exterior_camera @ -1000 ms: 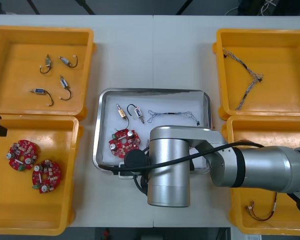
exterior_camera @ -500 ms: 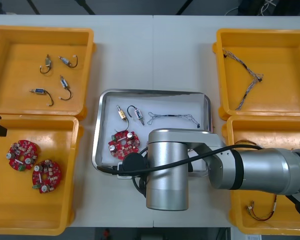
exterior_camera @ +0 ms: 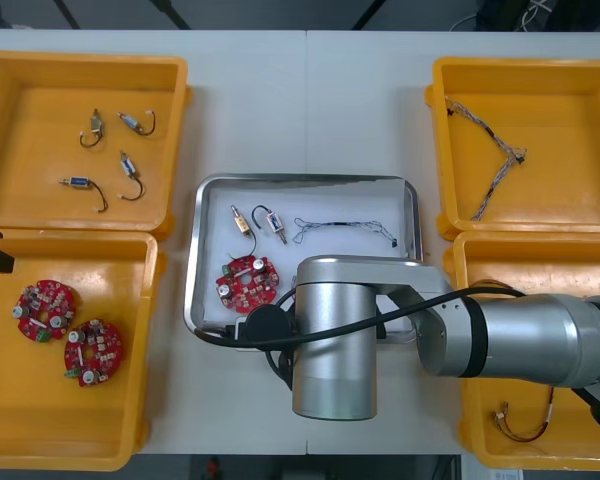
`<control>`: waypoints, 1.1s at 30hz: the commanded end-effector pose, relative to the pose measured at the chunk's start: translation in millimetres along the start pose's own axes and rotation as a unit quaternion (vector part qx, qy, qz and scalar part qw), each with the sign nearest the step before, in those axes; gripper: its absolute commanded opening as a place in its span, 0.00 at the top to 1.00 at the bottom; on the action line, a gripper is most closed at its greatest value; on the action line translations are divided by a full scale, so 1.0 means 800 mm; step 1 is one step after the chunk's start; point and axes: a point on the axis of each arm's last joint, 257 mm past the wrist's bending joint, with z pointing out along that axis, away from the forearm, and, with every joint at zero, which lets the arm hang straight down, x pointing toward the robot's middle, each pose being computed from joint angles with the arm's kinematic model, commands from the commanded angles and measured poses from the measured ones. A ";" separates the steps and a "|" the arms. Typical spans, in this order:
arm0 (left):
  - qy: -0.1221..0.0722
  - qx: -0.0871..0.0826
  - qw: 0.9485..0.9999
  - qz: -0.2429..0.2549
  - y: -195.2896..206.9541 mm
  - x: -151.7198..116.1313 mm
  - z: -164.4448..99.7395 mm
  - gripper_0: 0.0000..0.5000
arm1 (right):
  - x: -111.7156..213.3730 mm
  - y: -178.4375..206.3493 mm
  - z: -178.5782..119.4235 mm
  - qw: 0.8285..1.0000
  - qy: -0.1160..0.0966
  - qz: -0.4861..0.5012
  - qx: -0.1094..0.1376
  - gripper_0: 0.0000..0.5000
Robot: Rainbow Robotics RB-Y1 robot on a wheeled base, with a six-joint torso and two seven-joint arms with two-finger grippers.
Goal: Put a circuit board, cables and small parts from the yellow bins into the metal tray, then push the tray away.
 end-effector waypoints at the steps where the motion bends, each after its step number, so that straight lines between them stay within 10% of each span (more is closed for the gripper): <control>1: -0.004 -0.023 1.000 0.017 0.020 -0.008 -0.015 0.00 | 0.001 -0.041 -0.012 0.999 0.001 -0.009 0.040 1.00; 33: -0.004 -0.023 1.000 0.017 0.020 -0.008 -0.015 0.00 | 0.006 -0.204 -0.029 0.990 0.017 -0.032 0.138 1.00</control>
